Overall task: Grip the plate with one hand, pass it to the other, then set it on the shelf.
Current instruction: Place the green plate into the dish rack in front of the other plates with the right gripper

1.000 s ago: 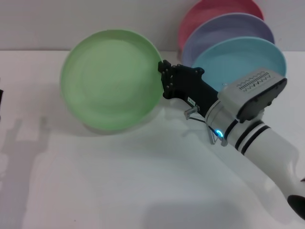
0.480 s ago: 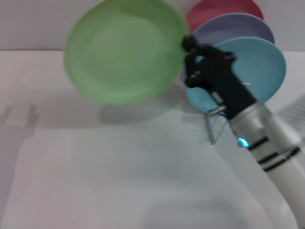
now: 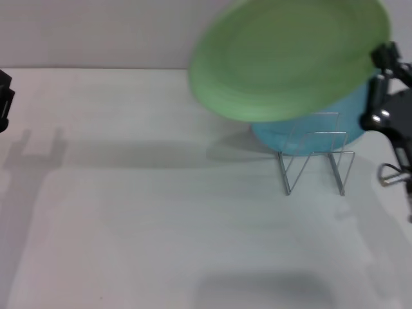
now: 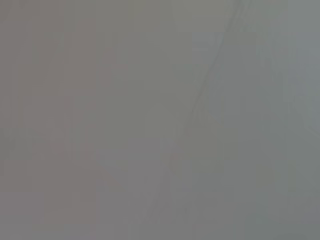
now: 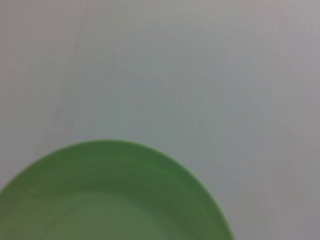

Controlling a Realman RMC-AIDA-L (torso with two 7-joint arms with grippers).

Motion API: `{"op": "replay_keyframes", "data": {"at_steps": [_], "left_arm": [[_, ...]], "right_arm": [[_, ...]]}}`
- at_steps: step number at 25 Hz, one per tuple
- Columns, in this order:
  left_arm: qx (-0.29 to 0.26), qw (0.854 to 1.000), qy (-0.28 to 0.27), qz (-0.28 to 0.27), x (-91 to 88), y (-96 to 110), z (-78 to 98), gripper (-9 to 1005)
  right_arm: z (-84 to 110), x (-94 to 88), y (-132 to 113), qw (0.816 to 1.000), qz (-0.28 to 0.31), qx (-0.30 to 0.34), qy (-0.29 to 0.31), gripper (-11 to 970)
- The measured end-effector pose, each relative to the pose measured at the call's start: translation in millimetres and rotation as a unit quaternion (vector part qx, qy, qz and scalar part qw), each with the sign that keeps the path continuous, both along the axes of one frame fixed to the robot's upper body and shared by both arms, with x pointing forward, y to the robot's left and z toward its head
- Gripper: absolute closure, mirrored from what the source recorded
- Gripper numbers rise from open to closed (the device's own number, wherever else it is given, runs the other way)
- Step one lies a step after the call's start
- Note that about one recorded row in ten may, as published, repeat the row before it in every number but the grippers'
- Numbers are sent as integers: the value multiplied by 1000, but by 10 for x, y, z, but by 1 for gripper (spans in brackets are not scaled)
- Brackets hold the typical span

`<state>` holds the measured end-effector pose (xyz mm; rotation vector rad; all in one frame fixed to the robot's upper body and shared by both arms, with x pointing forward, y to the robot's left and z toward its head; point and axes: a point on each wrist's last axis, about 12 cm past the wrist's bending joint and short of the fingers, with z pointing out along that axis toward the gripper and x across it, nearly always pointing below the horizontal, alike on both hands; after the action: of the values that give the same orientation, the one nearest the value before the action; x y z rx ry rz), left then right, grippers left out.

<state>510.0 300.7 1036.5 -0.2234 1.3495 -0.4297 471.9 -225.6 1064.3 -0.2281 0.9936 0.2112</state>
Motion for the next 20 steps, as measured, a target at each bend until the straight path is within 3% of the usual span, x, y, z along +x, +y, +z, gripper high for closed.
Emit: {"op": "replay_keyframes", "data": {"at_steps": [13, 20], "left_arm": [[-8, 1000, 12, -20, 146, -145, 25, 301], [-18, 999, 11, -26, 167, -212, 41, 301]], "right_arm": [[-62, -111, -728, 996, -63, -58, -2, 944], [-58, -78, -844, 995, -62, -80, 6, 943]]}}
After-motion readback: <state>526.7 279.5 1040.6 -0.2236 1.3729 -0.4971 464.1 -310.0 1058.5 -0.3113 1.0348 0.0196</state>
